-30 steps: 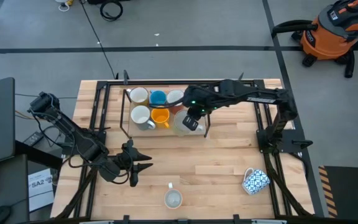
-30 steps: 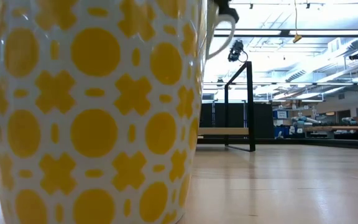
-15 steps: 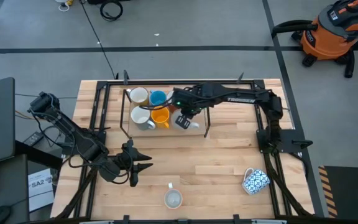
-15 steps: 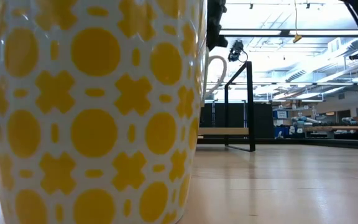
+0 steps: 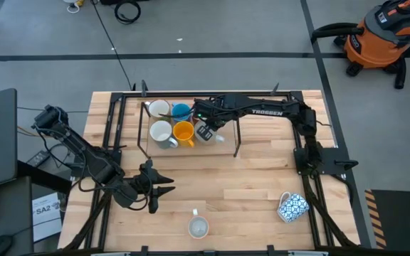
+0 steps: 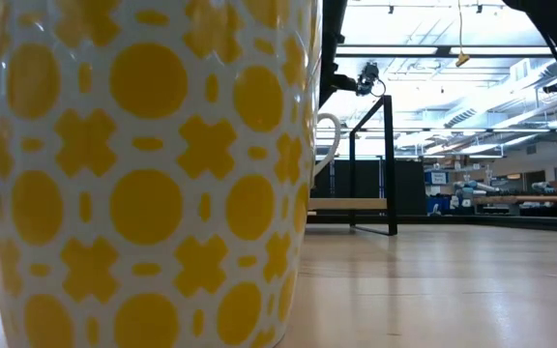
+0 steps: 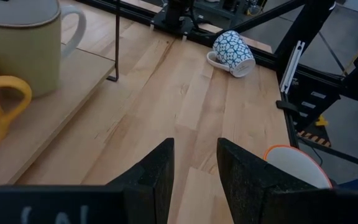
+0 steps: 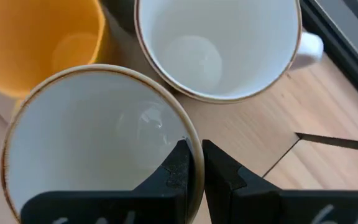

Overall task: Place coffee mugs
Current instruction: Put the light green mug on the shelf

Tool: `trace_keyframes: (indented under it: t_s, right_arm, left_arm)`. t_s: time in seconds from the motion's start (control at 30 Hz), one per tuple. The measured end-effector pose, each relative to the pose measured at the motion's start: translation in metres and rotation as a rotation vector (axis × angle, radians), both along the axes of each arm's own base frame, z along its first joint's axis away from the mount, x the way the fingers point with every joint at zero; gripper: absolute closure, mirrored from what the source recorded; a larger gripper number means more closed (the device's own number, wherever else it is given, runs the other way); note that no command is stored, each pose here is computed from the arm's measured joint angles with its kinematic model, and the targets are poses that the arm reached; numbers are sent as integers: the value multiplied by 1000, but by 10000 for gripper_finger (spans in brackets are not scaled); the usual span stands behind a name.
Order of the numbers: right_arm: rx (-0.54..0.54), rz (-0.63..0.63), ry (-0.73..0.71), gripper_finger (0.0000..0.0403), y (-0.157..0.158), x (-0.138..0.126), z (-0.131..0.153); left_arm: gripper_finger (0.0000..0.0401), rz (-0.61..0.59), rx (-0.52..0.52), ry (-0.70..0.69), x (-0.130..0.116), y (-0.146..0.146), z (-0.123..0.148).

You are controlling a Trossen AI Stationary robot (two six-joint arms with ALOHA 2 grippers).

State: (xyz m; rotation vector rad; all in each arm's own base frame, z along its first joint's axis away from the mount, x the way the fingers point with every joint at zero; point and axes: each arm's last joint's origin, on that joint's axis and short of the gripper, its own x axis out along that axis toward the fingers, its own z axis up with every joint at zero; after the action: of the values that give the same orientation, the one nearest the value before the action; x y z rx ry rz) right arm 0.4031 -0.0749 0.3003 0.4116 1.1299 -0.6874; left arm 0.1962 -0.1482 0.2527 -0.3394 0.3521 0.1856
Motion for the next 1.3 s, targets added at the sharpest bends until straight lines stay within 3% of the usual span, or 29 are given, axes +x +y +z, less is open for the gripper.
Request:
trace_keyframes:
  t_s: [0.57,0.9,1.3]
  right_arm:
    - [70,-216,-67,371,3,0,0]
    - [25,-242,-60,370,9,0,-7]
    - [46,-249,-80,369,9,3,-22]
  left_arm:
    - [273,-4,1,0,0,-1,0]
    - [273,-4,1,0,0,-1,0]
    - [273,-11,0,3,0,-1,0]
